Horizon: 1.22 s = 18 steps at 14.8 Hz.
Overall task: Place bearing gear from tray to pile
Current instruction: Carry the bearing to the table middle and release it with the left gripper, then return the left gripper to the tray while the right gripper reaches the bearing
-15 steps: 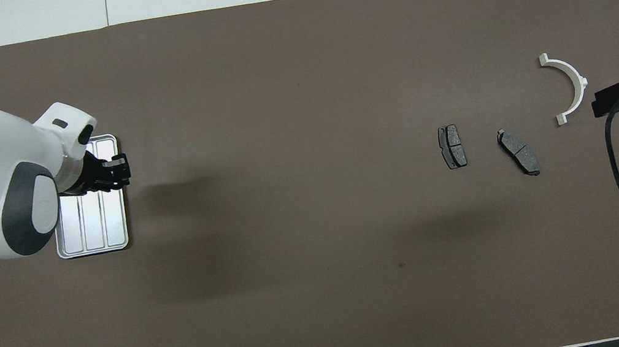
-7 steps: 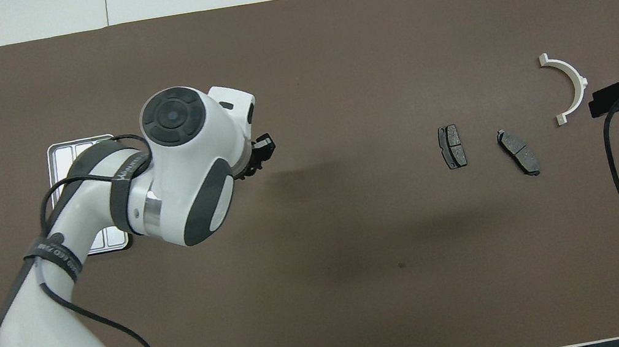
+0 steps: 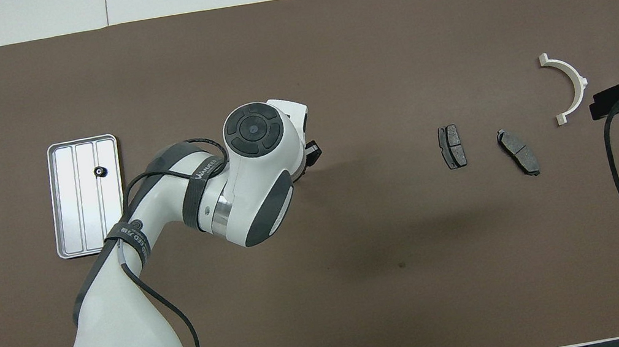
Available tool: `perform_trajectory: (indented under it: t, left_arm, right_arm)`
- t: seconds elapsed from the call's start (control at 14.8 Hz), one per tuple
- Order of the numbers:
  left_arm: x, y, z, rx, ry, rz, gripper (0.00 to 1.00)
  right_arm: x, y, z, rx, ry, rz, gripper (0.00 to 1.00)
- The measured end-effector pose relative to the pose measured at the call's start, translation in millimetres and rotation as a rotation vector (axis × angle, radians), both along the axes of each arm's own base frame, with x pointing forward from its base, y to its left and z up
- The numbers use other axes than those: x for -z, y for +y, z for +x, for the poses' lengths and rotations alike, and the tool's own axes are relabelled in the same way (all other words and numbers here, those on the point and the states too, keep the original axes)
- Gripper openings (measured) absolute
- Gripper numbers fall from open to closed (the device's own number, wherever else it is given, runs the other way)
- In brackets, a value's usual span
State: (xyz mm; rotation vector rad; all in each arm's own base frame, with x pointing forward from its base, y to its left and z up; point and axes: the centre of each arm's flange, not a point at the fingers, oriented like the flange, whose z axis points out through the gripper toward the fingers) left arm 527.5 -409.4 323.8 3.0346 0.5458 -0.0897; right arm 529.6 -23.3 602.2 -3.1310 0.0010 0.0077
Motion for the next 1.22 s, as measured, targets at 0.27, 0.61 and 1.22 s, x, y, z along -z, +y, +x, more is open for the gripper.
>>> perform_trajectory:
  t: [0.27, 0.61, 1.22]
  left_arm:
    - [28, -23, -14, -0.021, 0.009, 0.008, 0.35]
    - [28, -21, -13, -0.028, 0.015, 0.014, 0.41]
    - [-32, 79, 43, -0.086, 0.045, 0.054, 1.0]
  right_arm:
    - [7, -1, -0.8, 0.002, 0.014, 0.001, 1.0]
    - [26, -10, 4.5, 0.018, -0.006, 0.0, 1.0]
    - [103, 11, 55.6, -0.012, -0.013, -0.008, 1.0]
